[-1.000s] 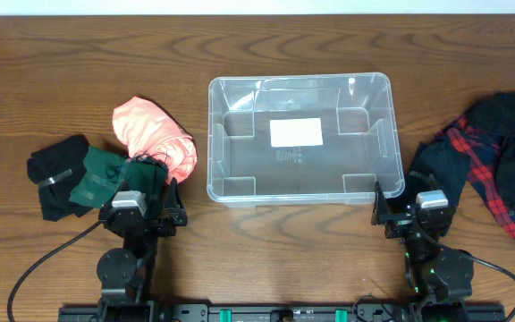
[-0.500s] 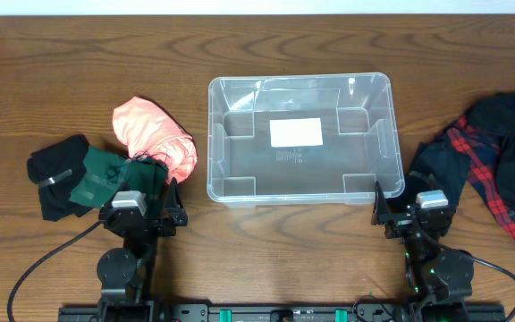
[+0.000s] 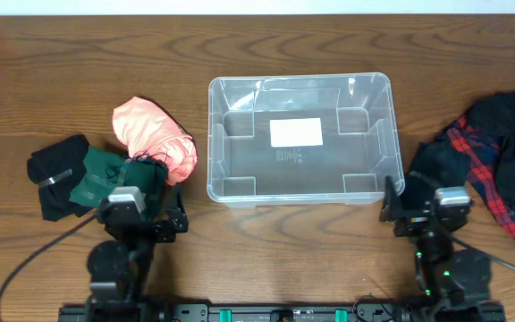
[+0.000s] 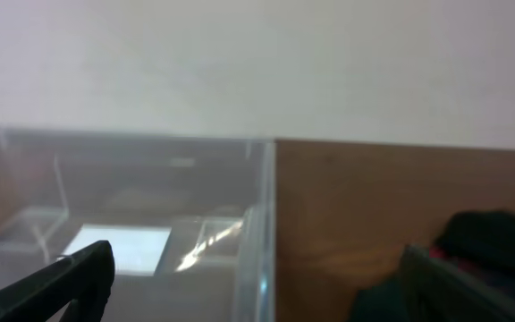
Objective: Pack container
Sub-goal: 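Move the right gripper toward the black garment on the right, then grasp the black garment with the right gripper and lift it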
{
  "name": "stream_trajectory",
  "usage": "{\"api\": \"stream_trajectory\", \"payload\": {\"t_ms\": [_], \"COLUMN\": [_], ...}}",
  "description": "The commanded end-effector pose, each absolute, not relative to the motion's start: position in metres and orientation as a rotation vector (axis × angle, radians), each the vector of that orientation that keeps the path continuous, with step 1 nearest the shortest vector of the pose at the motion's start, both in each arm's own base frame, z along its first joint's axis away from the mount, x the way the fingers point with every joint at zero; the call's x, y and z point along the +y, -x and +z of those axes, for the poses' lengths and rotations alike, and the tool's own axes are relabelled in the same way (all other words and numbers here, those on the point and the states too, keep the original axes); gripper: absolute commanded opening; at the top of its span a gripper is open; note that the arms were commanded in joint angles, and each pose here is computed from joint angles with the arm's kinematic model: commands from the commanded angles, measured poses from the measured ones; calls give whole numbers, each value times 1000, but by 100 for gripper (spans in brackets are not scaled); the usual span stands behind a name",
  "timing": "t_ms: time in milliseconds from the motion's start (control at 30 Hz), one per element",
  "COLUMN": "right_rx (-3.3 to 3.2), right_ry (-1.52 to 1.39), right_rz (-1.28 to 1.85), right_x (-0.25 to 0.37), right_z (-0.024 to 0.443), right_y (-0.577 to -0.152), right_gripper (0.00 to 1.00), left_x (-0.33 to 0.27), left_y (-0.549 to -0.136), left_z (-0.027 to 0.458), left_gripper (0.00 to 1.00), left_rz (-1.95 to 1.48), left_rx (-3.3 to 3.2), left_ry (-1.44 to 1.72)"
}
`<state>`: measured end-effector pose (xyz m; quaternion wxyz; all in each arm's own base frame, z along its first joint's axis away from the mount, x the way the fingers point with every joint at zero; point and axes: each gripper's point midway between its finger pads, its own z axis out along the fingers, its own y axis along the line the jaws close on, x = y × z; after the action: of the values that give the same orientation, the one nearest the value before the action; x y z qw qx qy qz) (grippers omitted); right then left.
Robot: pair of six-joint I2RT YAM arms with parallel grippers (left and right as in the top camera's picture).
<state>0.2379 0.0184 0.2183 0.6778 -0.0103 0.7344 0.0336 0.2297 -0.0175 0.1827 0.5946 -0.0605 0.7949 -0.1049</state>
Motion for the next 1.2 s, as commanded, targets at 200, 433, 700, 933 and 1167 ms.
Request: {"api": "stream_trajectory", "payload": {"t_ms": [200, 433, 700, 933, 1167], "right_rx": [1994, 2445, 2481, 2693, 2792], "right_ry": [0, 6, -93, -165, -325], "right_rz": [-190, -317, -638, -723, -771], "right_x": [-17, -55, -118, -192, -243], "right_z": [274, 256, 247, 166, 103], "right_y": [-273, -309, -358, -366, -363], "right_gripper": [99, 99, 99, 99, 96], "left_x": [-13, -26, -26, -26, -26], "left_y": [-242, -249, -257, -259, -259], "left_z": [257, 261, 245, 240, 240], "left_gripper": [98, 98, 98, 98, 98], "left_rz": [-203, -266, -259, -258, -258], "left_rx": [2118, 2394, 2476, 2496, 2497], "left_ry": [210, 210, 225, 229, 229]}}
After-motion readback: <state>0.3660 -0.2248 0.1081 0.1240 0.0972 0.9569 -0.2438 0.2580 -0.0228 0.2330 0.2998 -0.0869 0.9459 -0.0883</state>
